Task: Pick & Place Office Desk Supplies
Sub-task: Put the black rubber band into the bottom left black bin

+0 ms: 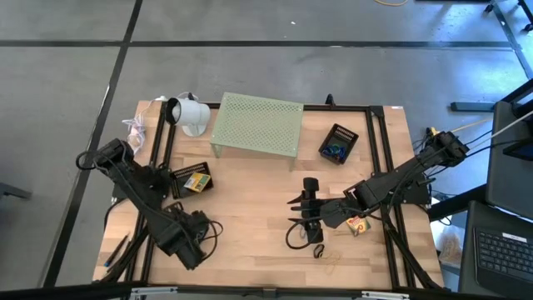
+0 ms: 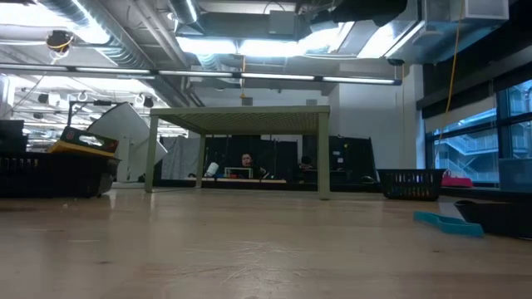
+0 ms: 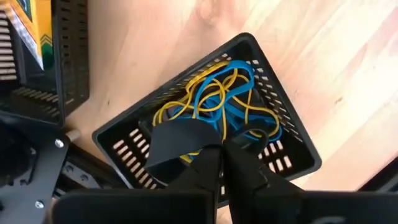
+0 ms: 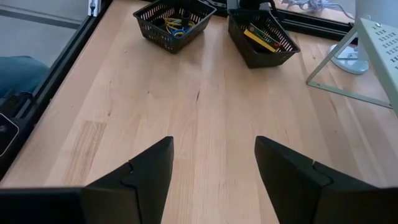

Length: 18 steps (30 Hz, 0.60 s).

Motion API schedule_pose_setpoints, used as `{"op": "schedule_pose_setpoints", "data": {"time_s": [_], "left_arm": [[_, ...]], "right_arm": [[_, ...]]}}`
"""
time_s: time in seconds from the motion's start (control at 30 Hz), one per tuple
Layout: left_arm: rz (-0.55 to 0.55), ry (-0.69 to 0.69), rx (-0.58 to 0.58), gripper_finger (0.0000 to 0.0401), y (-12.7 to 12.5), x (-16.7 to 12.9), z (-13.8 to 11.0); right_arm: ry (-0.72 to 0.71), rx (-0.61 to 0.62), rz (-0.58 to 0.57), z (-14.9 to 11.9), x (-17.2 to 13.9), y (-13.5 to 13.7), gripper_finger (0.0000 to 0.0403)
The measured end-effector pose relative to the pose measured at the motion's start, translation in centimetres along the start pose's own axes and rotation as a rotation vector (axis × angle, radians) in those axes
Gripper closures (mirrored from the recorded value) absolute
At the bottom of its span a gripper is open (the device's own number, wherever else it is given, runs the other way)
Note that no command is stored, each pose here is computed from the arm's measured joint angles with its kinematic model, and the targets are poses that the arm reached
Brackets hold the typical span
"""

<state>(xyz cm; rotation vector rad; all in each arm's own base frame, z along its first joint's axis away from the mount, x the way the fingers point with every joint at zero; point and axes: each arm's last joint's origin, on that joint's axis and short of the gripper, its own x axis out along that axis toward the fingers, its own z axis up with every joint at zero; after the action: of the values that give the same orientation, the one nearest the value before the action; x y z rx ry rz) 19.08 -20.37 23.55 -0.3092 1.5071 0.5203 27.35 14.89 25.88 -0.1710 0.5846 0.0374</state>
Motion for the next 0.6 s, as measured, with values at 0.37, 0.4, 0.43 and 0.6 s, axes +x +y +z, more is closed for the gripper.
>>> {"op": "schedule_pose_setpoints", "data": {"time_s": [0.37, 0.4, 0.43, 0.6], "left_arm": [[-0.006, -0.004, -0.039, 0.0330, -0.22, -0.06, -0.82], [-0.006, -0.004, -0.038, 0.0325, -0.22, -0.06, -0.83], [-0.007, -0.005, -0.038, 0.0320, -0.23, -0.06, -0.83], [-0.031, -0.006, -0.040, 0.0305, -0.46, -0.06, -0.79]], "right_arm": [[0.001, 0.000, 0.003, -0.01, 0.00, 0.01, 0.0175], [0.001, 0.000, 0.003, -0.01, 0.00, 0.01, 0.0175], [0.002, -0.001, 0.004, -0.02, 0.00, 0.01, 0.0175], [0.053, 0.048, -0.005, -0.54, -0.01, -0.07, 0.0174]]}}
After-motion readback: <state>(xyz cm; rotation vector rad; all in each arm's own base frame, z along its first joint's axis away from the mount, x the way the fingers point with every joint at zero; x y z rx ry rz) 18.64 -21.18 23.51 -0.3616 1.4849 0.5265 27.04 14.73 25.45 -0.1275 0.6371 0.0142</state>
